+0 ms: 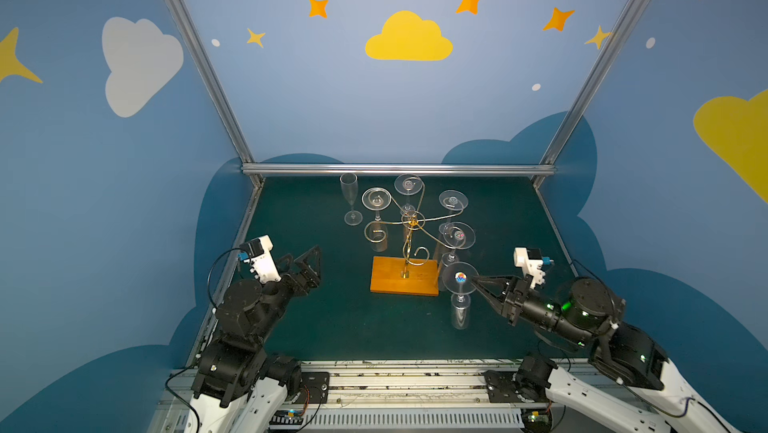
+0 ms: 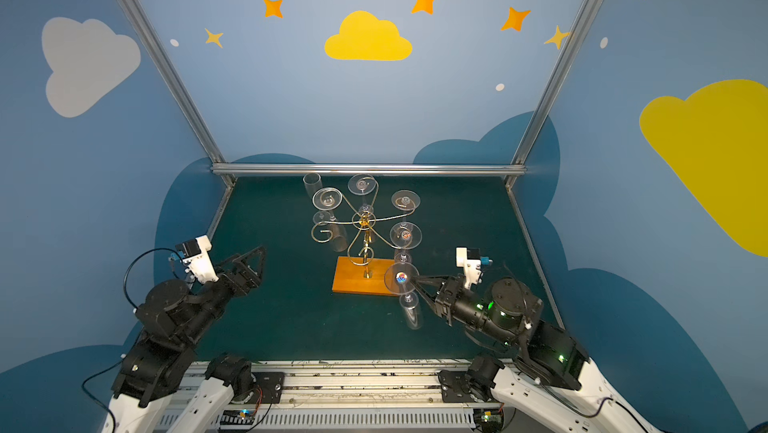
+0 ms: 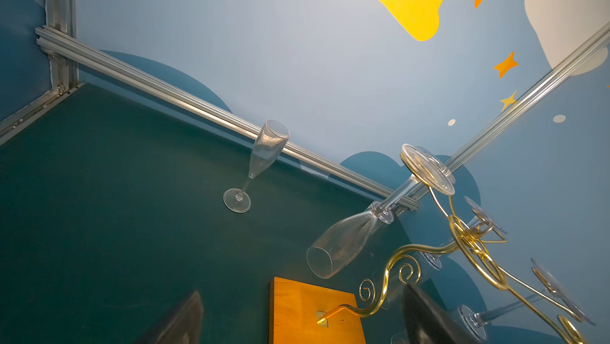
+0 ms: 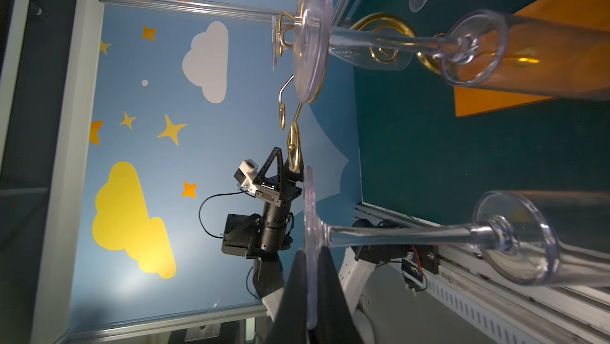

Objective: Take the wine glass off the wine glass rack
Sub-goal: 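Pull the glass out of the rack with the right gripper toward the robot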

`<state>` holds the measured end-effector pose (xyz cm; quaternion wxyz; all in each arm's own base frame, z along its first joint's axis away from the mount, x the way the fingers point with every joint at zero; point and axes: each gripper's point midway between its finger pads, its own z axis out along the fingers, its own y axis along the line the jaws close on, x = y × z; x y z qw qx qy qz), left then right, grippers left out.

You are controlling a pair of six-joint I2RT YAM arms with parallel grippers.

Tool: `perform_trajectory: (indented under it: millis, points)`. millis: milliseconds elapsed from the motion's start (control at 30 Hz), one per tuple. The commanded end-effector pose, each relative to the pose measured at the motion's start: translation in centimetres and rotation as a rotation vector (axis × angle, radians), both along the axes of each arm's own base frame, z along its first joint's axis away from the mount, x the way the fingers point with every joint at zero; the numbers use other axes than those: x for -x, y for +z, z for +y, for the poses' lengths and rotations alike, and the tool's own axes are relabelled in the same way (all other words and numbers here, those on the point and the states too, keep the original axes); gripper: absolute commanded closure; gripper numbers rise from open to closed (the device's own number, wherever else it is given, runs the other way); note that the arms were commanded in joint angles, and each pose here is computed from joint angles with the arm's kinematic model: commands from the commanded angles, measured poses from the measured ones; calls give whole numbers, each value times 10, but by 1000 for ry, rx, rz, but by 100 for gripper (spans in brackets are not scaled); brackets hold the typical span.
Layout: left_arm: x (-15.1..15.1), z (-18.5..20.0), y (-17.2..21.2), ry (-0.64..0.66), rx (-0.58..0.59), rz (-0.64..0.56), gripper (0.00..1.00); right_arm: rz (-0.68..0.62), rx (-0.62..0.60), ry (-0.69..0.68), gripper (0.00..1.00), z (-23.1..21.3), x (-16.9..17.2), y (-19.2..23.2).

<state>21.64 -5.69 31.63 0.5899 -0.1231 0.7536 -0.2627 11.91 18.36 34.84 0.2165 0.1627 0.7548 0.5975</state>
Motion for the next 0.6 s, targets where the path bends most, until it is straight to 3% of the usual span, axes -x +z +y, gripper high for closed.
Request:
perform_trajectory:
  millis: [0,167,567]
  points:
    - [0,5,17,24,5,-47,7,-47,180,-47,100,-27,2,-18]
    - [-1,1,23,7,18,-56,7,-143,364,-94,100,-43,-8,-24]
    - [3,-10,48,-59,33,-79,8,-714,800,-78,100,-53,-39,60]
